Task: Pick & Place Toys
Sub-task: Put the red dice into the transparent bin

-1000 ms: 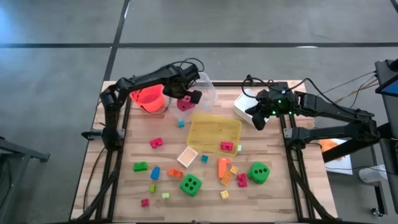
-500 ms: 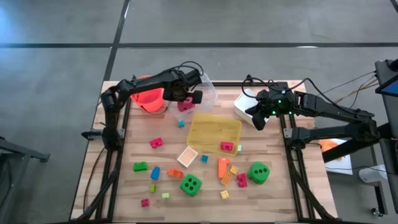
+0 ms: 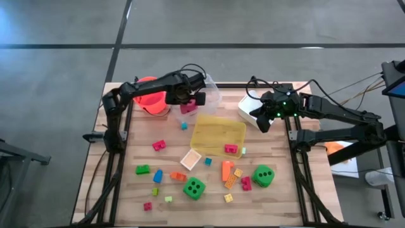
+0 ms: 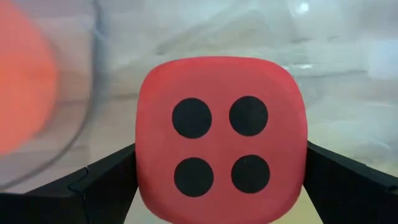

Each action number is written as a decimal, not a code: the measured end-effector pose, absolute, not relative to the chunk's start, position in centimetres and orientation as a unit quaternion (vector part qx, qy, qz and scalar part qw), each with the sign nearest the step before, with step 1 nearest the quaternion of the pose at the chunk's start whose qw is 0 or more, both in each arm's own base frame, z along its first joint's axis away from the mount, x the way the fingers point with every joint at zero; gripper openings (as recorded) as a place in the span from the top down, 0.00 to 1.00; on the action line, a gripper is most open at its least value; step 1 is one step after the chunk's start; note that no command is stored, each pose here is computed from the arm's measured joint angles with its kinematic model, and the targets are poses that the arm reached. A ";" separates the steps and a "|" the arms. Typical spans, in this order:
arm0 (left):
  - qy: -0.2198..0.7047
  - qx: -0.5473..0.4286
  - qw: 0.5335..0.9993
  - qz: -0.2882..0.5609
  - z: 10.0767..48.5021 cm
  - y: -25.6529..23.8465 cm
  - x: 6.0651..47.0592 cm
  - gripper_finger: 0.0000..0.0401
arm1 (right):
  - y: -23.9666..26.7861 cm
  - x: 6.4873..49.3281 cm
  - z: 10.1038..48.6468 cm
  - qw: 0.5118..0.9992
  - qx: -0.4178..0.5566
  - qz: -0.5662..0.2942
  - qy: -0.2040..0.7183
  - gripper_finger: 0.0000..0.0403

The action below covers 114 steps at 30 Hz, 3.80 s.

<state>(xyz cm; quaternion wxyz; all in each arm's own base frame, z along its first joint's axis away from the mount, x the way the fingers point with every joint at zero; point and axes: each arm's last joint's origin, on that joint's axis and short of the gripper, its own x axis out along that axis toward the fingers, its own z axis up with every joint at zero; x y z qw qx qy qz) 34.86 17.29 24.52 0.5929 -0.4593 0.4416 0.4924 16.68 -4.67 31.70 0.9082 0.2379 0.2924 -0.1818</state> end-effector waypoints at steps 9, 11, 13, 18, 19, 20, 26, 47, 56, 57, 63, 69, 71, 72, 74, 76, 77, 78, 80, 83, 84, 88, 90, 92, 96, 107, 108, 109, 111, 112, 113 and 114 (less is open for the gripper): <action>0.425 -0.471 0.591 0.497 25.1 17.5 34.8 0.00 | -4.7 16.7 31.7 0.908 0.238 -0.182 0.292 0.98; 0.412 -0.483 0.581 0.509 25.1 17.6 34.8 0.00 | -4.7 16.7 31.7 0.908 0.238 -0.182 0.293 0.98; 0.421 -0.477 0.580 0.509 25.0 17.5 34.6 0.00 | -4.7 16.7 31.7 0.908 0.238 -0.182 0.292 0.98; 0.423 -0.485 0.561 0.521 25.0 17.4 34.4 0.00 | -4.7 16.7 31.7 0.908 0.238 -0.182 0.293 0.98; 0.424 -0.484 0.560 0.522 25.0 17.4 34.3 0.00 | -4.7 16.7 31.7 0.908 0.238 -0.182 0.293 0.98; 0.424 -0.484 0.560 0.522 25.0 17.4 34.3 0.00 | -4.7 16.7 31.7 0.908 0.238 -0.182 0.293 0.98; 0.397 -0.486 0.581 0.519 27.2 17.3 34.1 0.00 | -4.7 16.7 31.7 0.908 0.238 -0.182 0.293 0.98; 0.425 -0.483 0.590 0.487 25.5 17.6 34.5 0.00 | -4.7 16.7 31.7 0.908 0.238 -0.182 0.294 0.98; 0.430 -0.482 0.594 0.480 25.3 17.6 34.5 0.00 | -4.7 16.8 31.6 0.907 0.238 -0.182 0.296 0.98; 0.428 -0.473 0.594 0.490 25.4 17.5 34.4 0.00 | -4.7 16.8 31.6 0.907 0.238 -0.182 0.296 0.98; 0.466 -0.409 0.649 0.440 24.5 17.8 34.7 0.00 | -4.7 16.8 31.6 0.907 0.238 -0.183 0.296 0.98; 0.530 -0.297 0.710 0.355 24.0 17.7 34.7 0.00 | -4.7 16.8 31.6 0.907 0.238 -0.182 0.296 0.98; 0.534 -0.257 0.736 0.326 24.1 18.0 34.9 0.00 | -4.7 16.8 31.6 0.907 0.238 -0.182 0.296 0.98; 0.534 -0.244 0.745 0.317 24.2 18.1 35.0 0.00 | -4.7 16.8 31.6 0.907 0.238 -0.182 0.296 0.98; 0.540 -0.222 0.753 0.302 24.2 18.1 35.1 0.00 | -4.7 16.8 31.6 0.907 0.238 -0.183 0.296 0.98; 0.541 -0.199 0.765 0.287 24.3 18.2 35.2 0.00 | -4.7 16.8 31.6 0.907 0.238 -0.182 0.296 0.98; 0.542 -0.187 0.770 0.279 24.3 18.2 35.3 0.00 | -4.7 16.8 31.6 0.907 0.238 -0.182 0.296 0.98; 0.542 -0.176 0.776 0.270 24.3 18.2 35.4 0.00 | -4.7 16.8 31.6 0.907 0.238 -0.182 0.296 0.98; 0.540 -0.159 0.787 0.252 24.4 18.2 35.6 0.00 | -4.7 16.8 31.6 0.907 0.238 -0.182 0.296 0.98; 0.535 -0.151 0.800 0.226 24.7 18.2 35.8 0.00 | -4.7 16.8 31.6 0.907 0.238 -0.182 0.296 0.98; 0.533 -0.147 0.804 0.217 24.8 18.2 35.9 0.00 | -4.7 16.8 31.6 0.907 0.238 -0.182 0.296 0.98; 0.531 -0.138 0.814 0.191 25.0 18.2 36.1 0.00 | -4.7 16.8 31.6 0.907 0.238 -0.182 0.296 0.98; 0.531 -0.131 0.816 0.185 25.2 18.1 36.0 0.00 | -4.7 16.8 31.6 0.907 0.238 -0.182 0.296 0.98; 0.535 -0.124 0.816 0.180 25.3 18.1 35.9 0.00 | -4.7 16.8 31.6 0.908 0.236 -0.182 0.296 0.98; 0.544 -0.113 0.814 0.171 25.5 17.9 35.6 0.00 | -4.8 16.9 31.7 0.916 0.205 -0.176 0.296 0.98; 0.505 -0.092 0.842 0.167 27.2 17.9 35.6 0.00 | -10.9 24.0 31.3 0.962 0.235 -0.067 0.121 0.98; 0.501 -0.091 0.844 0.168 27.3 17.9 35.7 0.00 | -12.0 24.4 30.6 0.955 0.260 -0.063 0.126 0.98; 0.498 -0.090 0.846 0.168 27.4 18.0 35.7 0.00 | -13.0 24.8 29.9 0.949 0.281 -0.052 0.129 0.98; 0.495 -0.089 0.847 0.170 27.4 18.1 35.7 0.00 | -14.8 25.3 28.9 0.938 0.323 -0.014 0.125 0.98; 0.495 -0.090 0.847 0.170 27.4 18.1 35.6 0.00 | -15.4 25.6 28.6 0.937 0.329 0.017 0.115 0.98; 0.495 -0.090 0.847 0.171 27.4 18.1 35.6 0.00 | -15.8 26.0 28.5 0.939 0.323 0.051 0.103 0.98; 0.494 -0.089 0.848 0.171 27.4 18.1 35.7 0.00 | -16.2 26.4 28.5 0.943 0.310 0.080 0.088 0.98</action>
